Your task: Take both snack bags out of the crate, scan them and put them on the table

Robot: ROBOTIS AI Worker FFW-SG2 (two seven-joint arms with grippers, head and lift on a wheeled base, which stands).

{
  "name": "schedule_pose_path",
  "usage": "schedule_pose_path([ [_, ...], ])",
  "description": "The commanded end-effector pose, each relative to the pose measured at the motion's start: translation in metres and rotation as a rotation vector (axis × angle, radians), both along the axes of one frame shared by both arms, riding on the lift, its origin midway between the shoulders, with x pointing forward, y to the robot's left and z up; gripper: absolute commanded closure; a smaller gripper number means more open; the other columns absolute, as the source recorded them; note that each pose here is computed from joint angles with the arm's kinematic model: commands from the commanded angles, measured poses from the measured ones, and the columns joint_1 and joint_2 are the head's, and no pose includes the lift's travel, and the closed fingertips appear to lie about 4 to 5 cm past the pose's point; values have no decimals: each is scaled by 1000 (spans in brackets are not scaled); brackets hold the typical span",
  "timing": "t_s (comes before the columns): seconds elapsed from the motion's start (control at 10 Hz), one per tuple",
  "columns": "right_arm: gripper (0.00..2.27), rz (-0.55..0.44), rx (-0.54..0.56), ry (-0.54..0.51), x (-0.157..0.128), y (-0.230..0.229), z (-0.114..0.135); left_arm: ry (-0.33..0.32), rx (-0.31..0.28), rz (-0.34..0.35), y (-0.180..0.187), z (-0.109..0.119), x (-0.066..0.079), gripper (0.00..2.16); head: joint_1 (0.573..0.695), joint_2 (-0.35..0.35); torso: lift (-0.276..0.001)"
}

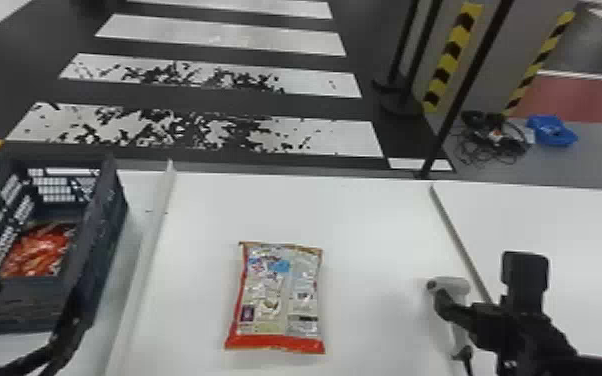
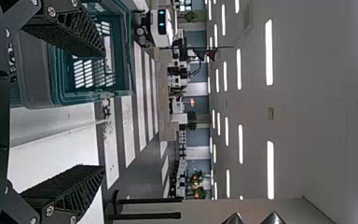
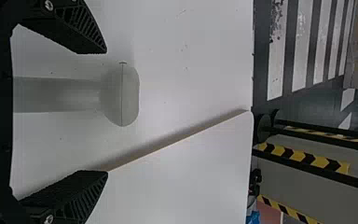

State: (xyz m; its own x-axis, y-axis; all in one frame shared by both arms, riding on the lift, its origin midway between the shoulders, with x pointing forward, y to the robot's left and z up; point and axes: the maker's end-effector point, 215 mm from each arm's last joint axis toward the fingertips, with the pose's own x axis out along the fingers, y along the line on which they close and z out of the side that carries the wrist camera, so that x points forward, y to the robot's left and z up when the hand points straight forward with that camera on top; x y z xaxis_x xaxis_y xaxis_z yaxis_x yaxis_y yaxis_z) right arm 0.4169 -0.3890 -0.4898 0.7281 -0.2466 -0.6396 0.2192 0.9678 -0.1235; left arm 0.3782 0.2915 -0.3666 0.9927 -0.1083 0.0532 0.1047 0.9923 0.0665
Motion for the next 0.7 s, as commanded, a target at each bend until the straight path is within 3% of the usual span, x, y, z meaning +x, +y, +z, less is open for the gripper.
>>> schedule_pose_path([
  [0.0, 63, 11, 19, -25, -7, 11, 20, -3, 0, -1, 0, 2, 0, 147, 695, -140, -92],
  [0.3, 80, 97, 104, 22, -23, 64, 26, -6, 1, -3, -1, 3, 0, 147, 695, -109, -92],
  [0.6, 90, 225, 299, 31, -26, 134, 24, -8, 0, -12, -4, 5, -1, 147, 695, -1, -92],
])
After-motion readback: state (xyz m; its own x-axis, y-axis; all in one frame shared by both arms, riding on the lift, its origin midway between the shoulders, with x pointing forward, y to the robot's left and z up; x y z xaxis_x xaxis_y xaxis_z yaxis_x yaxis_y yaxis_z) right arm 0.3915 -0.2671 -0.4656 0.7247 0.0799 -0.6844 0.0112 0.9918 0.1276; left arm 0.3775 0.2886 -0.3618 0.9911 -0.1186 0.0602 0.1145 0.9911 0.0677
